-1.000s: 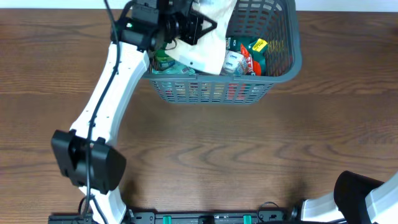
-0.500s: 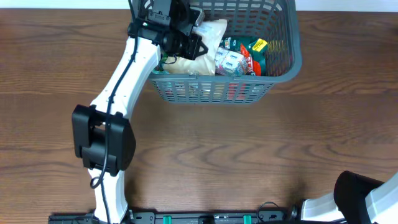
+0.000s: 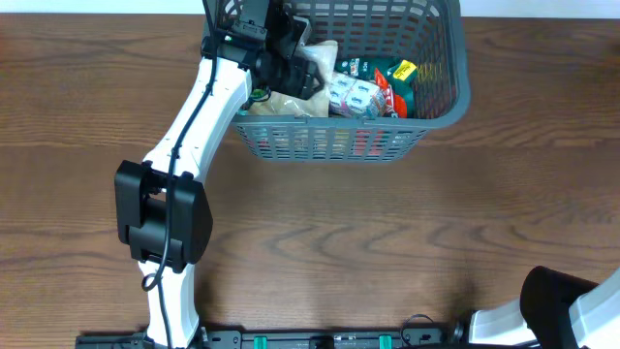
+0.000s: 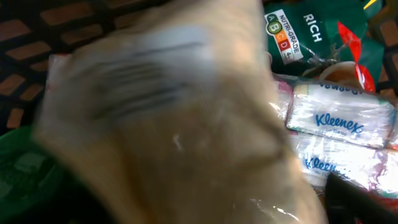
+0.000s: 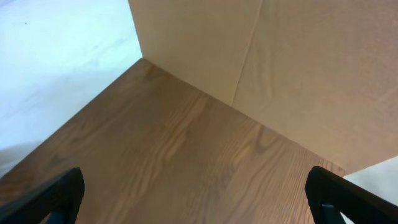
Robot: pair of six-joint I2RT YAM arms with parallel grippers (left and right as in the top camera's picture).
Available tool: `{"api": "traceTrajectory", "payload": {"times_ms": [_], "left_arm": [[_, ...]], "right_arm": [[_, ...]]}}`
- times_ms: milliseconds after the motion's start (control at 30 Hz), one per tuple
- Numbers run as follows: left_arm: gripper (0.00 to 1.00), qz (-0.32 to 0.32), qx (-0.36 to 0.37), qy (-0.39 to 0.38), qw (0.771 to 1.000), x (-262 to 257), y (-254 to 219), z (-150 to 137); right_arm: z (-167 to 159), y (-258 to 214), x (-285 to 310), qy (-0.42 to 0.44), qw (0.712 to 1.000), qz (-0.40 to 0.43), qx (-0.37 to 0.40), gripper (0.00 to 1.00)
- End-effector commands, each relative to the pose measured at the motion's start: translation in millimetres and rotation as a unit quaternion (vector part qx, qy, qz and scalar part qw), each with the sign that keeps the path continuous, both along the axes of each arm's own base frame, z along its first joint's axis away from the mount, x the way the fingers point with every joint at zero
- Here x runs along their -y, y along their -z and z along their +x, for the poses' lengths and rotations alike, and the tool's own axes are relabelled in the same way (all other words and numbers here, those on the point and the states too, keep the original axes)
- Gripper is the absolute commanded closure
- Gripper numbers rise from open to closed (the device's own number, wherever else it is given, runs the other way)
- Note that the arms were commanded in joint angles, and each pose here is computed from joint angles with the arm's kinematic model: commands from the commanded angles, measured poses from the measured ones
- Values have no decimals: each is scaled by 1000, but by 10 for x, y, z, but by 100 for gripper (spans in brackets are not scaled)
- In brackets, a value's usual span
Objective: Pack container
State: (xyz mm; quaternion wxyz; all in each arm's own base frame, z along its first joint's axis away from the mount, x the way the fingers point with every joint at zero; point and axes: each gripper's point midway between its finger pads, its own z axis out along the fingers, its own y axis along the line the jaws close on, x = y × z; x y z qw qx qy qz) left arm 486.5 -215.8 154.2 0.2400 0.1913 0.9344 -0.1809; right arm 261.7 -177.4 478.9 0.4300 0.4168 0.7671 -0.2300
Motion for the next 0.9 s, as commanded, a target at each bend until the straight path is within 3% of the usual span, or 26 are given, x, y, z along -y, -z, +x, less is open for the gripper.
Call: {"api": "traceTrajectory", "payload": {"times_ms": [0,233,500,667,867], "left_arm": [[1,-21,-1,15,1000,87,-71,-29],[1,-74,35,40,996,232,-473,-53],[1,-90,158,-5,983,-49,-1671,-172],[1,-42,214,-123,968,-720,-2249,-403],[2,71,227,-254,937,-1634,-2490,-878]], "right_arm": [[-17,5,26,11,1000,1,2,1],[-18,5,27,11,1000,1,2,1],[-18,5,27,11,1000,1,2,1],[-18,6,27,11,1000,1,2,1],[-19,6,27,11,1000,1,2,1]]}}
